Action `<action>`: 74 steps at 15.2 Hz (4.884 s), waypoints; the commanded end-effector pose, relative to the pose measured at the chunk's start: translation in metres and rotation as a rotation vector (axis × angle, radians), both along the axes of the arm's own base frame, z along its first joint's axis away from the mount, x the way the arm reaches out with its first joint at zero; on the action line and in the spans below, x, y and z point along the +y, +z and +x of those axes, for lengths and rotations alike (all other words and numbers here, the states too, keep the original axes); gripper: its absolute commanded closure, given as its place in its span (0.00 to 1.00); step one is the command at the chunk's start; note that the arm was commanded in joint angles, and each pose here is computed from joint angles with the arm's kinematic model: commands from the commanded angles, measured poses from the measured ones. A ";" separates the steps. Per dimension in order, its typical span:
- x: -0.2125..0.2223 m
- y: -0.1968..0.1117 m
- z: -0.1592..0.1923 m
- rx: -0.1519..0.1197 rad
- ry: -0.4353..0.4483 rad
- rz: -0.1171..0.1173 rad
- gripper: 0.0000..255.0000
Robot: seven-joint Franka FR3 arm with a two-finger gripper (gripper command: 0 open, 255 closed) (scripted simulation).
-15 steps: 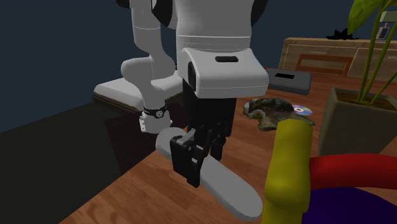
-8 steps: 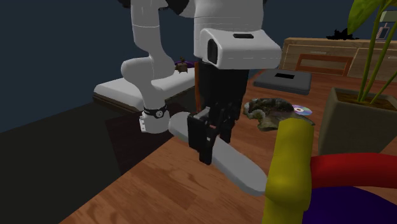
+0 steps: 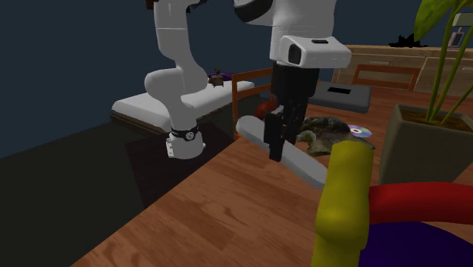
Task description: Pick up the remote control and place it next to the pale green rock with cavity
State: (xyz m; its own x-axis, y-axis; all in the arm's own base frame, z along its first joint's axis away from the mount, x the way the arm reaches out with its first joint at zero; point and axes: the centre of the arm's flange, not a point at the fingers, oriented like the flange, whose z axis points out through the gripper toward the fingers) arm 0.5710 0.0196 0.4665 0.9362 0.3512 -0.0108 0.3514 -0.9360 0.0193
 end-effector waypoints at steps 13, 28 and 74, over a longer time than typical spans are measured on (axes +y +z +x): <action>0.170 0.004 -0.069 0.000 -0.001 0.000 1.00; 0.354 0.004 -0.144 0.000 -0.001 0.000 1.00; 0.565 -0.123 -0.229 0.000 -0.001 0.000 1.00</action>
State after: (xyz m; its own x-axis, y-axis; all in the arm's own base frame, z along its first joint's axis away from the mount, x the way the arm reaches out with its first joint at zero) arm 0.3415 0.5850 0.3442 0.9365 0.3507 -0.0102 0.3508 -0.9363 0.0192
